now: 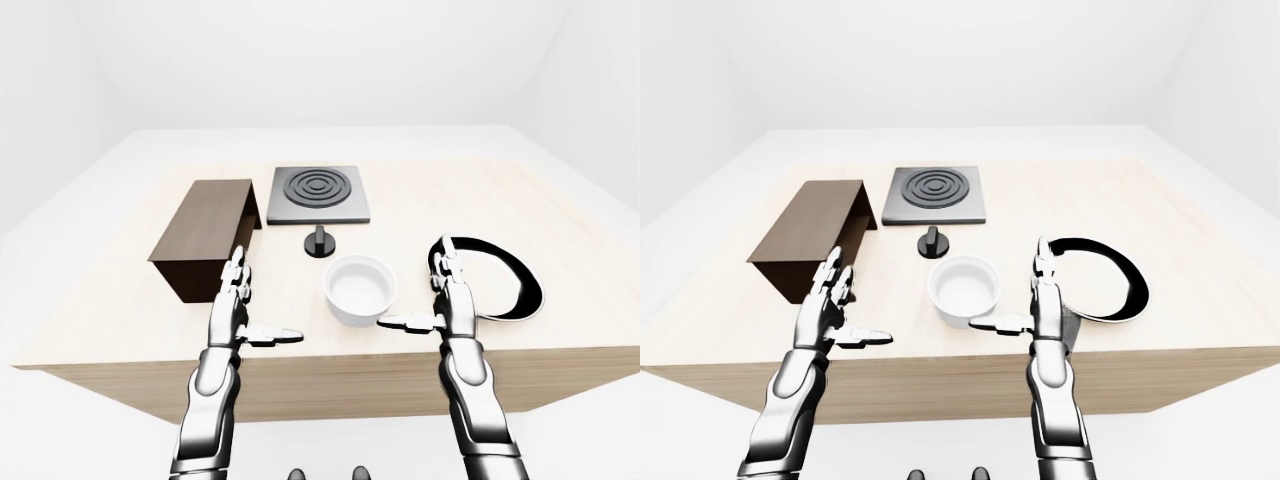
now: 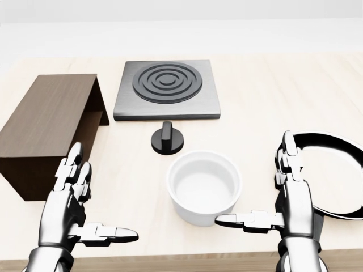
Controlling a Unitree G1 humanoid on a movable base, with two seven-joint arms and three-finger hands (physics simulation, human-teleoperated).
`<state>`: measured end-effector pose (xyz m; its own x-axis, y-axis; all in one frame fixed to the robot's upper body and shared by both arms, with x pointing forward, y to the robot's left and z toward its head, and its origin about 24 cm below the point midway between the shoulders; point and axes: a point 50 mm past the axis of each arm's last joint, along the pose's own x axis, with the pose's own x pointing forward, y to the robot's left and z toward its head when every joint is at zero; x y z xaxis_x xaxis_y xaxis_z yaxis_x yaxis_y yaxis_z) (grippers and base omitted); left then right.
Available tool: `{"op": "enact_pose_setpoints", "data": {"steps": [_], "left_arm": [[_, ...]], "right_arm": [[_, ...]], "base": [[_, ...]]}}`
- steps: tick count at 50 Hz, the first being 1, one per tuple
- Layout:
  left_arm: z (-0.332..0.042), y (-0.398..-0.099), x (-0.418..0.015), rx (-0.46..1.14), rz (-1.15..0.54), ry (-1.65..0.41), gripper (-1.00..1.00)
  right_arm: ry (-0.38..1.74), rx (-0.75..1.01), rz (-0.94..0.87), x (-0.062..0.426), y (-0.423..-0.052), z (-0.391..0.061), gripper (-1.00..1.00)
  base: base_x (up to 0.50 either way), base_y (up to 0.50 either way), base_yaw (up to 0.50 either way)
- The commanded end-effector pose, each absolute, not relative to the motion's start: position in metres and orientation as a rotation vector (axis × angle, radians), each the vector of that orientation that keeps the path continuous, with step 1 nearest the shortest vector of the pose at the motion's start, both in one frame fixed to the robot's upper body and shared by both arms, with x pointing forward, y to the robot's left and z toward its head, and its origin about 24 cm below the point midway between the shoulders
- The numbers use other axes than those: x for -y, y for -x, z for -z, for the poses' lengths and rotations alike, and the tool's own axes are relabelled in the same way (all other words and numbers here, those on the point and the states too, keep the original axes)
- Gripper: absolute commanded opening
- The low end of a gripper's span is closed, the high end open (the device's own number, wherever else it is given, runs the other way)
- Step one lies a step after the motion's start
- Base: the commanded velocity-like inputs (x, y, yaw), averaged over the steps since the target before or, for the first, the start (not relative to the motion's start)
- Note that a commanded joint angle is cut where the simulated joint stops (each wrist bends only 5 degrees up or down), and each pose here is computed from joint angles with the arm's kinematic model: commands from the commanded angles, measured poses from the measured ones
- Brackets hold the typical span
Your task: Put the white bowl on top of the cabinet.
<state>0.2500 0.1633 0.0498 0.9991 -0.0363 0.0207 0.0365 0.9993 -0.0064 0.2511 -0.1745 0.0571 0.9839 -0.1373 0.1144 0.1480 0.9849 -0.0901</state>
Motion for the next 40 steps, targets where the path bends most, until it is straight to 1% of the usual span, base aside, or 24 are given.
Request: {"op": "enact_pose_setpoints", "data": {"steps": [1, 10, 11, 15, 17, 18, 24, 40], "left_arm": [[-0.048, -0.251, -0.162, 0.016, 0.04, 0.002, 1.0], [-0.046, -0.252, -0.161, 0.008, 0.045, -0.006, 1.0], [-0.04, -0.256, -0.151, -0.01, 0.039, -0.147, 1.0], [-0.047, -0.255, -0.146, 0.024, 0.014, -0.23, 1.0], [-0.051, -0.252, -0.141, 0.031, 0.029, -0.229, 1.0], [-0.094, -0.232, -0.077, 0.233, 0.109, -0.388, 1.0], [-0.092, -0.23, -0.069, 0.243, 0.129, -0.401, 1.0], [-0.107, -0.224, -0.055, 0.324, 0.168, -0.436, 1.0]], "right_arm": [[0.105, 0.102, 0.145, 0.174, -0.253, -0.056, 1.0], [0.099, 0.091, 0.122, 0.172, -0.251, -0.054, 1.0], [0.105, 0.071, 0.106, 0.172, -0.253, -0.052, 1.0], [0.106, 0.069, 0.126, 0.179, -0.254, -0.056, 1.0], [0.103, 0.062, 0.131, 0.181, -0.255, -0.057, 1.0], [0.162, 0.079, 0.136, 0.191, -0.242, -0.069, 1.0], [0.167, 0.081, 0.136, 0.192, -0.241, -0.07, 1.0], [0.164, 0.089, 0.147, 0.2, -0.237, -0.077, 1.0]], "base": [[0.0, 0.34, 0.0], [0.0, 0.02, 0.0], [0.0, 0.0, 0.0], [0.0, 0.0, 0.0], [0.0, 0.0, 0.0], [0.0, 0.0, 0.0], [0.0, 0.0, 0.0], [0.0, 0.0, 0.0]]}}
